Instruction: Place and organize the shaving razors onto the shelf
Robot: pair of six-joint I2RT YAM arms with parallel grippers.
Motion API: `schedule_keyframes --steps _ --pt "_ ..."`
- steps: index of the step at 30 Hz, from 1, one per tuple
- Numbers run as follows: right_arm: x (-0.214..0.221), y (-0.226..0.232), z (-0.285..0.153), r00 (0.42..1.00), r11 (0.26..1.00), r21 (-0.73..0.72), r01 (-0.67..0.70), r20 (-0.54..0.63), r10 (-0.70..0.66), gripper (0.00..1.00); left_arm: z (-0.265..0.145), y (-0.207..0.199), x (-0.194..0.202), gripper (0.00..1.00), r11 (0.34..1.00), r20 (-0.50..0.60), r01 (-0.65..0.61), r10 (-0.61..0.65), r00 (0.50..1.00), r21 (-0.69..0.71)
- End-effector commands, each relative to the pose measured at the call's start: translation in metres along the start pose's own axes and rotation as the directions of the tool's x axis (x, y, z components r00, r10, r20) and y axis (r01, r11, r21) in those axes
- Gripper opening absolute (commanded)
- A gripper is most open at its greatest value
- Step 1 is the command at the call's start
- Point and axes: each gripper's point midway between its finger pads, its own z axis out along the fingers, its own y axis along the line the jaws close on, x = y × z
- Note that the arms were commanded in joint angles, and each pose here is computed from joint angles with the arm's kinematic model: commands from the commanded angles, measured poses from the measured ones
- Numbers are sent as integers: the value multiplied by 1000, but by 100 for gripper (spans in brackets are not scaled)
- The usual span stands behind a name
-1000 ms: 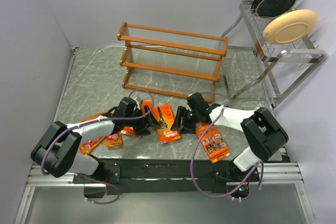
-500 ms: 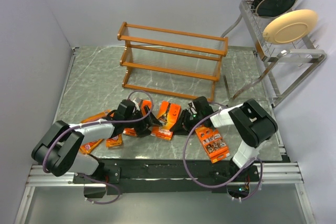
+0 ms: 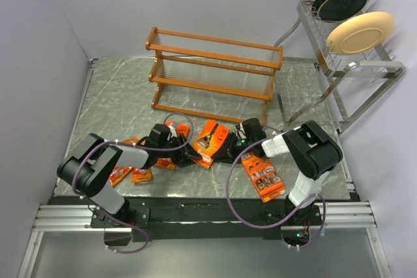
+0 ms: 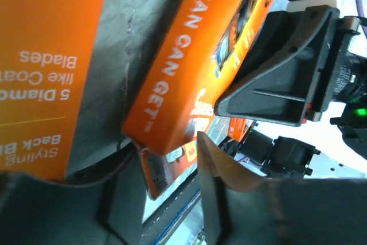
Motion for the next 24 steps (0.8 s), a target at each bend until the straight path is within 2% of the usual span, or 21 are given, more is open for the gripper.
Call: schedule_keyframes --steps 1,3,4,6,7,8,9,11,14,16,17,19,20,21,22,23,24 --pt "10 -37 -8 996 985 145 -94 21 92 0 1 4 4 37 1000 -12 21 -21 1000 10" --pt "8 -33 -10 998 988 138 -66 23 63 0 -1 0 2 33 1000 -4 7 -7 1000 25" --pt "6 -31 -11 998 990 133 -54 27 51 0 -2 -1 2 22 1000 1 0 0 1000 31" --pt "2 -25 -14 1000 990 141 8 24 -11 4 -6 -9 -1 13 997 15 -43 42 999 58" --pt "1 -17 -16 999 991 130 44 24 -47 13 -8 -15 -2 6 995 26 -65 64 998 78" --pt "-4 -4 -18 992 987 106 123 23 -126 33 -12 -23 -5 4 990 45 -97 93 995 100" --pt "-3 -2 -21 989 982 117 145 16 -148 44 -15 -28 -6 1 987 61 -116 110 992 112" --pt "-7 25 -32 967 965 74 250 34 -253 53 -24 -41 -12 1 974 118 -175 159 980 142" --pt "-8 52 -52 936 937 28 348 52 -349 61 -38 -56 -13 1 942 172 -277 246 954 189" --pt "0 59 -64 923 924 10 383 25 -383 61 -45 -60 -12 1 925 184 -312 276 944 216" --pt "1 66 -70 898 898 -10 440 18 -440 61 -50 -67 -12 1 907 197 -347 304 932 238" --pt "10 73 -87 890 889 -60 454 -16 -456 63 -57 -74 -11 1 880 203 -384 337 919 279" --pt "6 83 -95 856 853 -79 516 -2 -517 64 -61 -77 -12 1 867 216 -407 356 909 288" --pt "8 82 -106 863 862 -68 502 -22 -505 65 -65 -77 -14 1 863 219 -412 359 907 293" --pt "10 86 -113 847 846 -79 527 -28 -530 65 -67 -77 -15 1 864 220 -412 359 907 290" --pt "6 99 -123 781 779 -88 621 -9 -624 66 -70 -78 -17 1 857 231 -426 370 900 288" --pt "12 98 -131 777 777 -78 624 -38 -628 66 -73 -76 -24 1 863 250 -424 362 898 273"
